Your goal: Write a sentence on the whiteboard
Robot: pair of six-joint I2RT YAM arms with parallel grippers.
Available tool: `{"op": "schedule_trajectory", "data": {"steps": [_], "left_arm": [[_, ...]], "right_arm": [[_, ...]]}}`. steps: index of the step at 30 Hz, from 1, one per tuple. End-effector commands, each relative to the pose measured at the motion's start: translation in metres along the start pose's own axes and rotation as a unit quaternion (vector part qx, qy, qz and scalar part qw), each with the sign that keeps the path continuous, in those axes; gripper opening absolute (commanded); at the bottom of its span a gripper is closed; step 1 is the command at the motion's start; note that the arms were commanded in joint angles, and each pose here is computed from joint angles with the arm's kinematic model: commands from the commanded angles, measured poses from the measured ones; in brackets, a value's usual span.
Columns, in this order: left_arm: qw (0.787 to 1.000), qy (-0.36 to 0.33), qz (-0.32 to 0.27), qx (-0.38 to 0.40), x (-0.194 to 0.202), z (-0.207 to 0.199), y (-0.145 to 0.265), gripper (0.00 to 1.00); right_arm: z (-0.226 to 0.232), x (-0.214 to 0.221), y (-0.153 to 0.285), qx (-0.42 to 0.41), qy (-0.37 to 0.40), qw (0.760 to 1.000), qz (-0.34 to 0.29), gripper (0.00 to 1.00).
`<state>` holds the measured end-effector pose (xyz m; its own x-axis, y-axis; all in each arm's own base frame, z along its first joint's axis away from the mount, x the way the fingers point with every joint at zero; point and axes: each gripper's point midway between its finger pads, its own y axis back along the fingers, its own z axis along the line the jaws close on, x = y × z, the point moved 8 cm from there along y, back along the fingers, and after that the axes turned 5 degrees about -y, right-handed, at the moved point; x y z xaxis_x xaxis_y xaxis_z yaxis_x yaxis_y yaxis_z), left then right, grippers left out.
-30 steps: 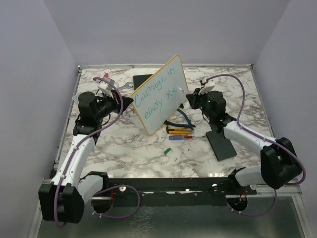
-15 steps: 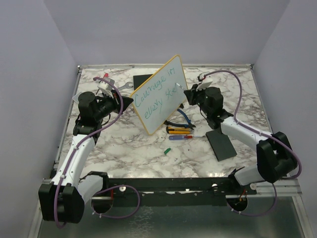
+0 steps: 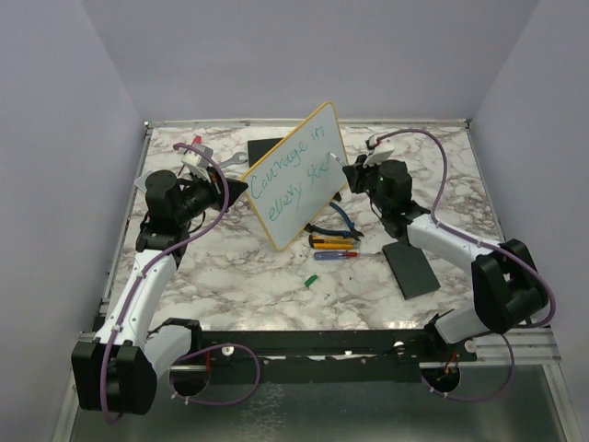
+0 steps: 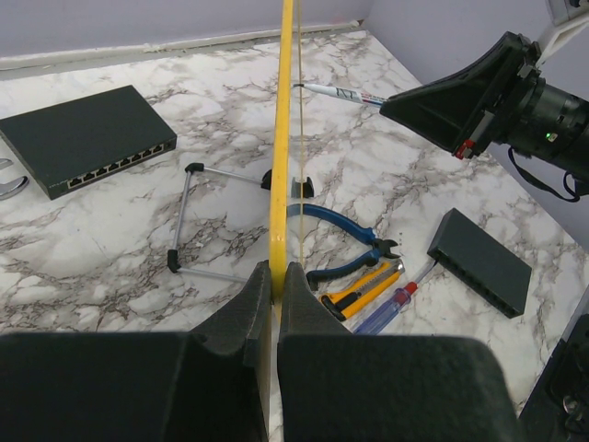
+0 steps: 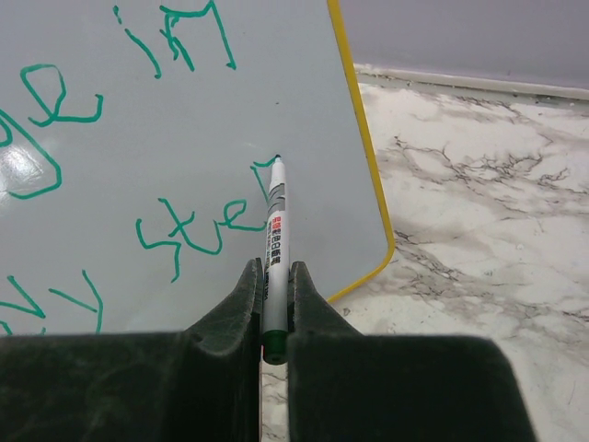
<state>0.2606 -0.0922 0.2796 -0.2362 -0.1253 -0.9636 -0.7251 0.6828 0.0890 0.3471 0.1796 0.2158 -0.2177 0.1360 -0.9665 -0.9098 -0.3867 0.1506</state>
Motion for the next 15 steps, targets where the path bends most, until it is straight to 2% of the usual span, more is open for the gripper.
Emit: {"op": "schedule_trajectory", "data": {"steps": [1,15], "left_arm": [[1.0,-0.015,-0.005,0.01,-0.002,-0.003,0.001,0.0],[1.0,-0.015,-0.005,0.011,-0.002,-0.004,0.001,0.0]], "right_arm": [[-0.001,-0.011,-0.01,0.017,0.004,1.0,-0.022,0.01],[-0.002,0.008,-0.008,0.006,0.008,1.0,0.013,0.01]]}}
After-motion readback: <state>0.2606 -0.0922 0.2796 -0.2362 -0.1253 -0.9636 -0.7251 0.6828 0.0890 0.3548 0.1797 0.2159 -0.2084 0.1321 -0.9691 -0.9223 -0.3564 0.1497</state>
